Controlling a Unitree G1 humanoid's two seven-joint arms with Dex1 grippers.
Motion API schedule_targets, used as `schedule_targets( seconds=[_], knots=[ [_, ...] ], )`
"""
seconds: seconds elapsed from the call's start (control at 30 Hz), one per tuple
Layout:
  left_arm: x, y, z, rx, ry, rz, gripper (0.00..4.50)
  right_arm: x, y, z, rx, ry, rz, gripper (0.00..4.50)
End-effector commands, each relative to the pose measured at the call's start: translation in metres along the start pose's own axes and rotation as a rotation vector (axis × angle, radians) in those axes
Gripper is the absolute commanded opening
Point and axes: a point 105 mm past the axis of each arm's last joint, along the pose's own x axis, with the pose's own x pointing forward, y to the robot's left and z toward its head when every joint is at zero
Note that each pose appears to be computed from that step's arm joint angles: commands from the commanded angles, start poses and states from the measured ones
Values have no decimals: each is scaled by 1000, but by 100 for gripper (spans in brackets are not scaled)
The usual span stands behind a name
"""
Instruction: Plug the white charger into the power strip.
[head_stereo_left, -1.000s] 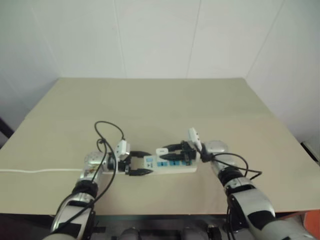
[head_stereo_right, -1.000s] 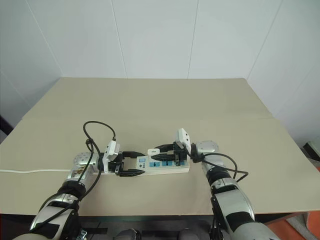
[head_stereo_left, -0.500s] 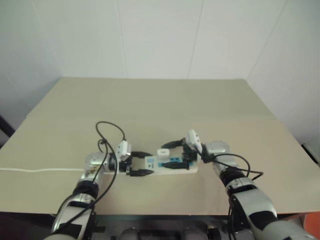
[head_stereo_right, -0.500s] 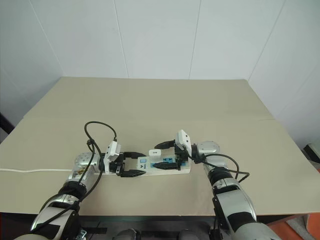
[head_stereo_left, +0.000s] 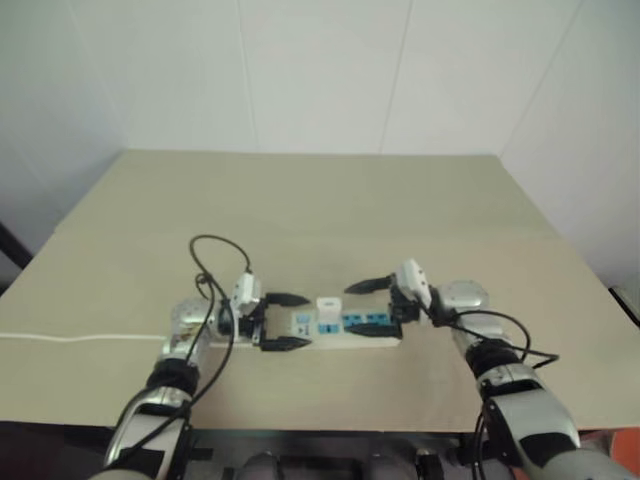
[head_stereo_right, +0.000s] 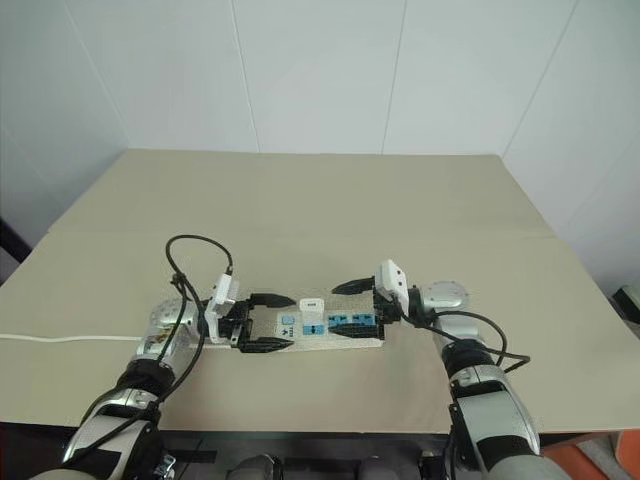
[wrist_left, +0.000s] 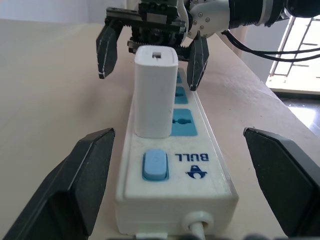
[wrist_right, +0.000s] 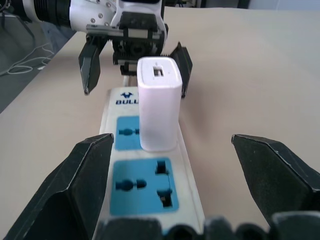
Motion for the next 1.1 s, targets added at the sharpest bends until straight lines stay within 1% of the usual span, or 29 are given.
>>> schedule_targets(
  seconds=[0.03, 0.1, 0.13, 0.2, 0.27, 0.33, 0.47, 0.53, 0.7, 0.9, 1.1],
  knots=[
    [-14, -1, 25, 72, -55, 22, 447, -18, 2, -2, 16, 8, -32, 450],
    [-25, -8, 31, 72, -25, 2, 447, -31, 0, 2, -4, 18, -54, 450],
    [-34, -12, 32, 65, 18, -11, 447, -41, -1, 4, -15, 30, -72, 450],
    [-50, -17, 32, 68, 105, -11, 447, -63, -3, 7, -34, 68, -102, 450],
    [-64, -14, 36, 102, 165, 37, 447, -91, -3, 12, -53, 123, -141, 450],
    [-71, -10, 42, 128, 184, 78, 447, -109, -3, 15, -65, 168, -167, 450],
    [-85, 1, 60, 189, 194, 184, 447, -156, 1, 28, -81, 269, -229, 450],
    [-94, 3, 62, 195, 206, 220, 447, -174, 8, 36, -84, 310, -243, 450],
    [-105, 2, 54, 170, 237, 254, 447, -192, 19, 49, -103, 367, -253, 450],
    [-100, 2, 50, 163, 225, 263, 447, -189, 23, 54, -96, 393, -247, 450],
    [-105, 1, 53, 170, 229, 296, 447, -189, 22, 52, -80, 415, -265, 450]
  ],
)
